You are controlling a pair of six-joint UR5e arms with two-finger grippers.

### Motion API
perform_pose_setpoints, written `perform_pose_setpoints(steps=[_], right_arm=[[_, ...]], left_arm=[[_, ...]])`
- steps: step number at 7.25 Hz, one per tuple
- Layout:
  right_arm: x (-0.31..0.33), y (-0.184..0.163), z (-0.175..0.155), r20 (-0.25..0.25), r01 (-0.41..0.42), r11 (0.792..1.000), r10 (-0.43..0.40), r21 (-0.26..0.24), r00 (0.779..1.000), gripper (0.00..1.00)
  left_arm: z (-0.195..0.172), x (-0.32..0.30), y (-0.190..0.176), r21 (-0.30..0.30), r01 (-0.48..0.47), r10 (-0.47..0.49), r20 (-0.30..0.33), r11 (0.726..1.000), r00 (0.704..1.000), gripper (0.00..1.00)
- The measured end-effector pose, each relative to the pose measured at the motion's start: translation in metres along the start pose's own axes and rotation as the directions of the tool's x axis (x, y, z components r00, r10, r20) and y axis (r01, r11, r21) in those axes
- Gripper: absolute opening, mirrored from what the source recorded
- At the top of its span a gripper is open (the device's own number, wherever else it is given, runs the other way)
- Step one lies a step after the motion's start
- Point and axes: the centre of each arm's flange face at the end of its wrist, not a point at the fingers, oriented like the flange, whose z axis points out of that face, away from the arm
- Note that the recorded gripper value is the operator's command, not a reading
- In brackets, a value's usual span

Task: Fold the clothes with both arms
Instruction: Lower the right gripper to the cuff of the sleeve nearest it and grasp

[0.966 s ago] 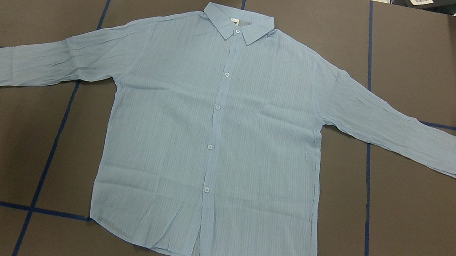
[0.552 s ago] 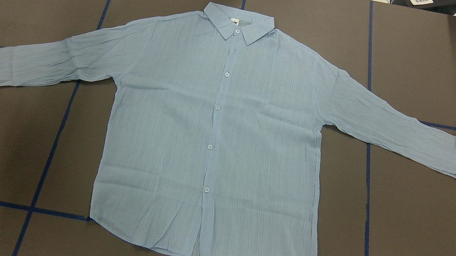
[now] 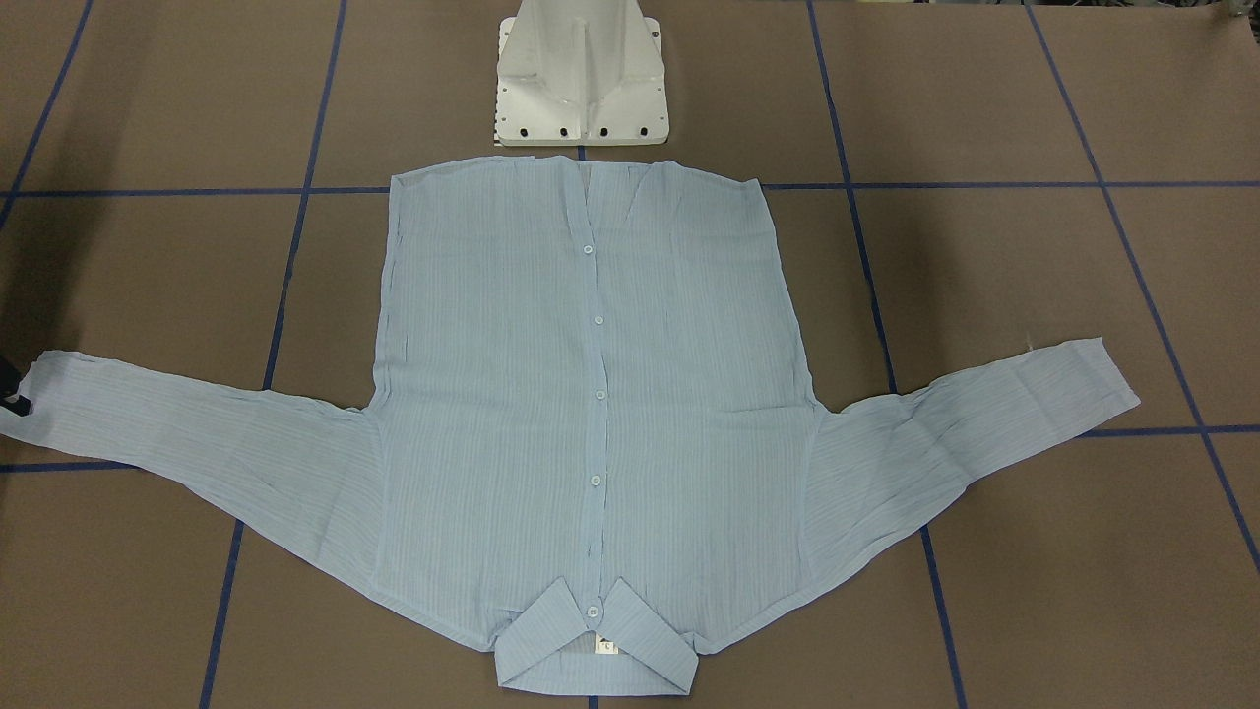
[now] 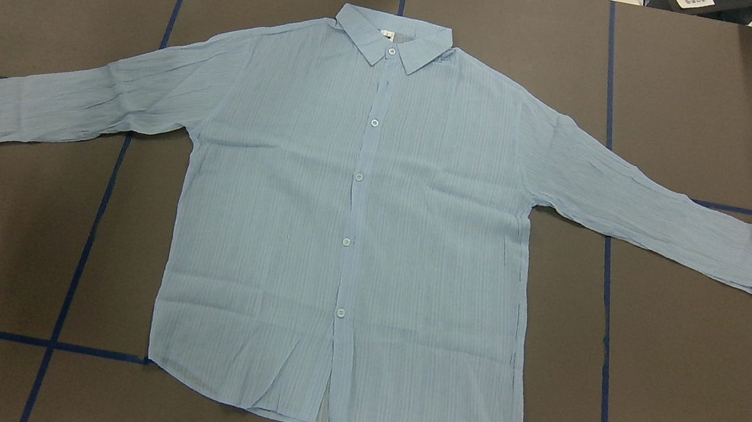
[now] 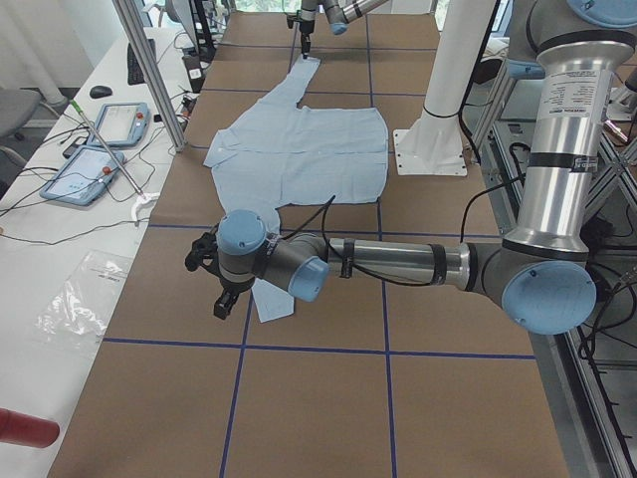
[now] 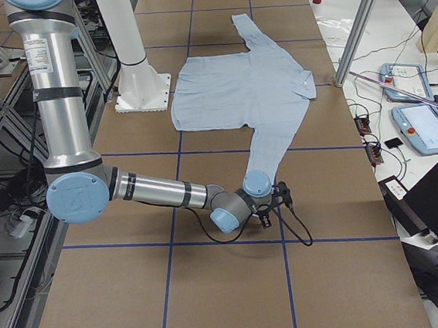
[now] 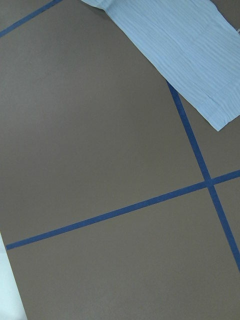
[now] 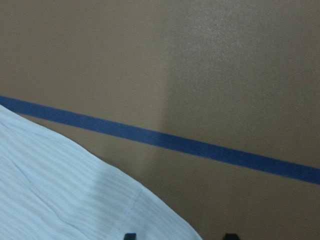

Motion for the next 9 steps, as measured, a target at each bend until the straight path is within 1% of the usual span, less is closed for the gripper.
perform_pose_setpoints(steps=[2,6,7,9], right_arm=[[-0.001,-0.001,0.000,0.002,0.002,1.000,-0.002,0.000,1.000,0.00],[-0.004,-0.005,-0.008,0.014,0.004,1.000,-0.004,0.017,1.000,0.00],[-0.007,-0.009,-0.020,0.043,-0.001,1.000,0.000,0.026,0.999,0.00],[-0.019,-0.021,-0.052,0.133,0.001,0.999,-0.008,0.049,0.991,0.00]], left_arm=[[0.001,-0.001,0.001,-0.002,0.002,-0.002,0.000,1.000,1.000,1.00],[0.005,-0.005,0.004,-0.011,0.012,-0.012,0.000,1.000,1.000,1.00],[0.005,-0.006,0.005,-0.012,0.013,-0.013,0.000,1.000,1.000,1.00],[0.005,-0.006,0.005,-0.013,0.013,-0.013,0.000,1.000,1.000,1.00]])
